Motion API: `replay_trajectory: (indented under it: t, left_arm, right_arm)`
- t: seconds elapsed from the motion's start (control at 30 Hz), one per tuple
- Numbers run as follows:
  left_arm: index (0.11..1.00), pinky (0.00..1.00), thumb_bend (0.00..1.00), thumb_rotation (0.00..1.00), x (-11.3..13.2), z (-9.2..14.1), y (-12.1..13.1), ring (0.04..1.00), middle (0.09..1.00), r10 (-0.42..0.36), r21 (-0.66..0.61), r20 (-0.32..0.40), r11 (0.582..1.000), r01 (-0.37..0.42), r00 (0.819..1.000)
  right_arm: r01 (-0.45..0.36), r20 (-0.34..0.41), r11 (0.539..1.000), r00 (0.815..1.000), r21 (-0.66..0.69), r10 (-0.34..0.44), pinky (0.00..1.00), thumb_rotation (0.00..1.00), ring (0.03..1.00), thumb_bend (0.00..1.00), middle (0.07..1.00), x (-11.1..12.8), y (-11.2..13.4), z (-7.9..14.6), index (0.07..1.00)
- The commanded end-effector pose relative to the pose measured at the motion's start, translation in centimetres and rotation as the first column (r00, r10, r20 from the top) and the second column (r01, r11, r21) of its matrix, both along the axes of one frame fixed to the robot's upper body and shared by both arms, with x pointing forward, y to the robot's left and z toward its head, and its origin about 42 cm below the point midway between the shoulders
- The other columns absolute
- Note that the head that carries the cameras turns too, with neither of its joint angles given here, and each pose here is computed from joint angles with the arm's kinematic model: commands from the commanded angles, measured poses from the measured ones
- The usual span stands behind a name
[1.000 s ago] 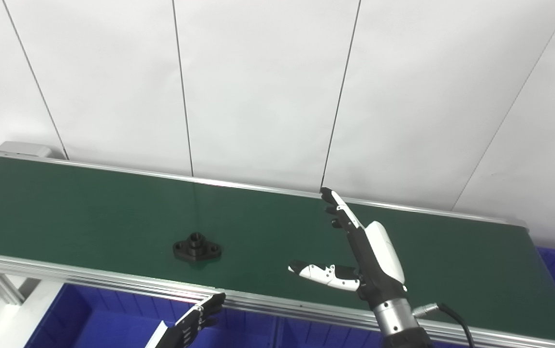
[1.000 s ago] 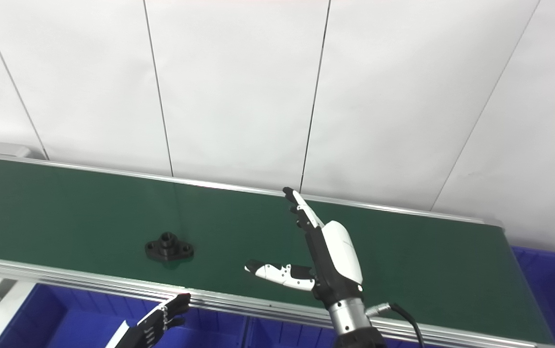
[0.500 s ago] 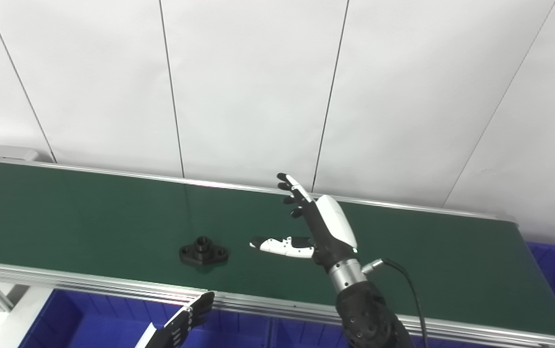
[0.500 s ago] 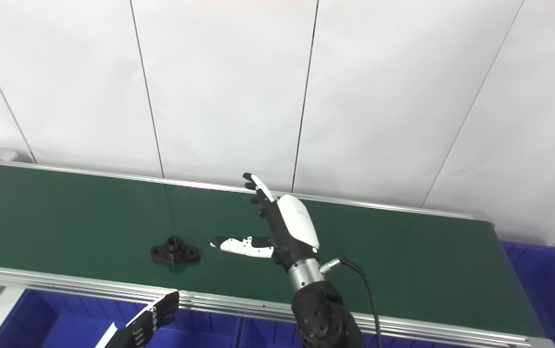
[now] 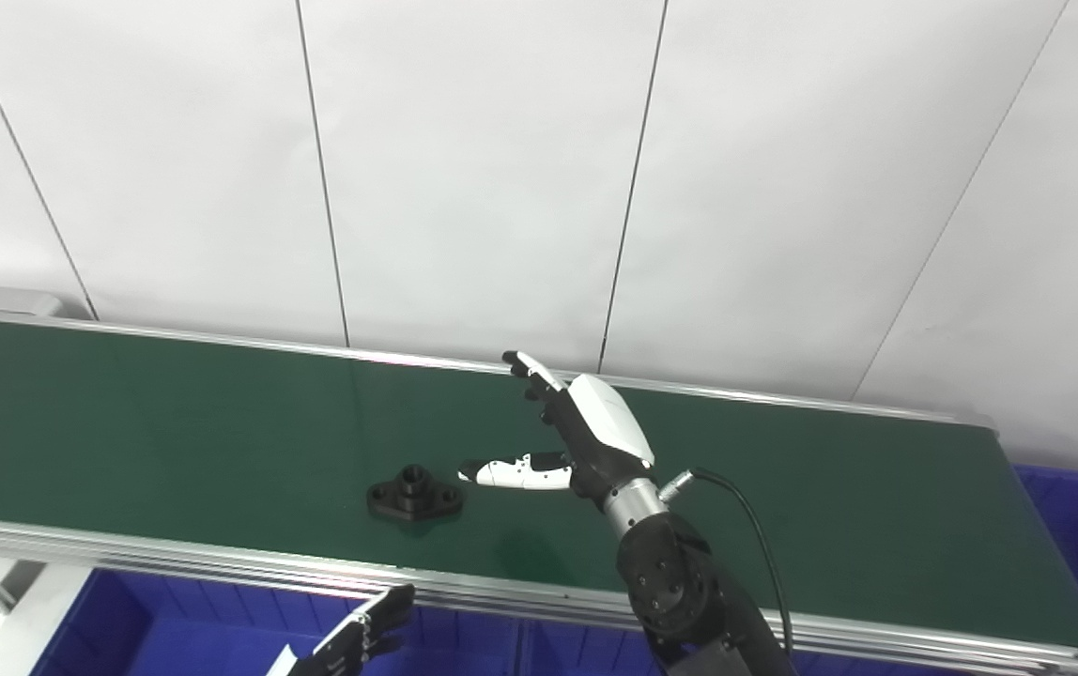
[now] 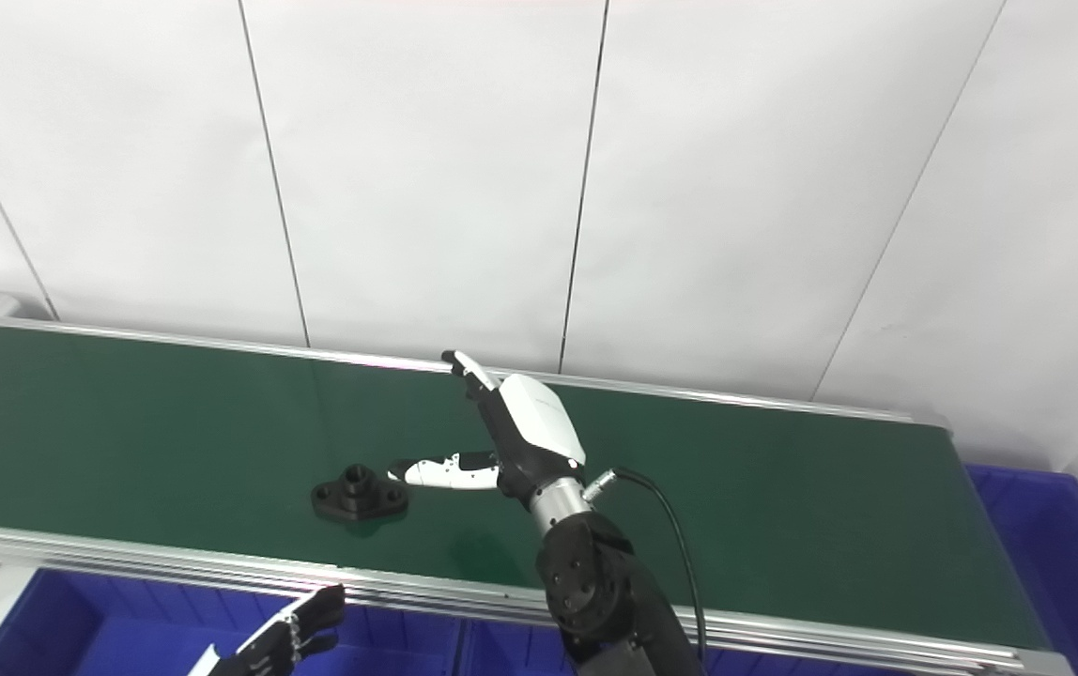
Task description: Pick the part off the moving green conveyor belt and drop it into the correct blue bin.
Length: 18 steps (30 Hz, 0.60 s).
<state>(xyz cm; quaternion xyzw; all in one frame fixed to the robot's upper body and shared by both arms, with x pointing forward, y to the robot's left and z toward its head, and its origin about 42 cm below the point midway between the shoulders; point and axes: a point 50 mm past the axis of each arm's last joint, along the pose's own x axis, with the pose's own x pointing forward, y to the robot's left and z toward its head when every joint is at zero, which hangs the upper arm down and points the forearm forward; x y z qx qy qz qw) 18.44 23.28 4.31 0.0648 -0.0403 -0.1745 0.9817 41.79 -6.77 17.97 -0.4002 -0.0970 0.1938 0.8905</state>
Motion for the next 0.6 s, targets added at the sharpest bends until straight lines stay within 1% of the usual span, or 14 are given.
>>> replay_trajectory:
  t: [0.0,0.07,0.13,0.2,0.3,0.4,0.57]
  left_arm:
    - [0.895,0.87,0.78,0.38,0.5,1.2,-0.2,0.913,0.920,-0.003,-0.005,0.076,1.000,0.003,0.997]
    - [0.895,0.87,0.78,0.37,0.4,1.4,-0.4,0.910,0.916,-0.017,-0.012,0.080,1.000,0.018,0.997]
    - [0.900,0.89,0.77,0.38,0.4,1.5,-0.5,0.913,0.915,-0.041,-0.008,0.083,0.999,0.042,0.996]
    - [0.893,0.88,0.79,0.39,0.4,1.6,-0.6,0.909,0.908,-0.053,-0.007,0.084,0.999,0.054,0.995]
    - [0.880,0.87,0.80,0.38,0.3,1.6,-0.8,0.900,0.898,-0.053,-0.018,0.085,0.998,0.054,0.995]
    - [0.879,0.86,0.79,0.38,0.2,1.7,-0.8,0.890,0.893,-0.054,-0.011,0.088,0.998,0.055,0.995]
    - [0.886,0.87,0.79,0.41,0.0,1.8,-0.7,0.900,0.902,-0.052,-0.011,0.089,0.999,0.054,0.995]
  right_arm:
    - [-0.020,0.066,1.000,0.998,-0.011,0.020,0.75,0.52,0.845,0.80,0.902,1.1,1.0,2.6,0.937]
    - [-0.036,0.064,0.998,0.997,-0.051,0.039,0.79,0.53,0.859,0.80,0.904,1.2,1.3,2.5,0.937]
    - [-0.055,0.070,0.995,0.996,-0.079,0.061,0.81,0.52,0.864,0.80,0.903,1.2,1.6,2.5,0.934]
    - [-0.074,0.072,0.992,0.994,-0.100,0.081,0.81,0.49,0.862,0.80,0.900,1.2,1.9,2.3,0.924]
    - [-0.097,0.070,0.986,0.992,-0.137,0.108,0.81,0.48,0.858,0.80,0.894,1.1,2.5,1.8,0.915]
    - [-0.115,0.056,0.978,0.990,-0.174,0.127,0.84,0.47,0.872,0.79,0.895,1.2,3.1,1.1,0.917]
    - [-0.130,0.049,0.965,0.988,-0.226,0.144,0.84,0.43,0.865,0.81,0.887,1.5,3.9,-0.1,0.909]
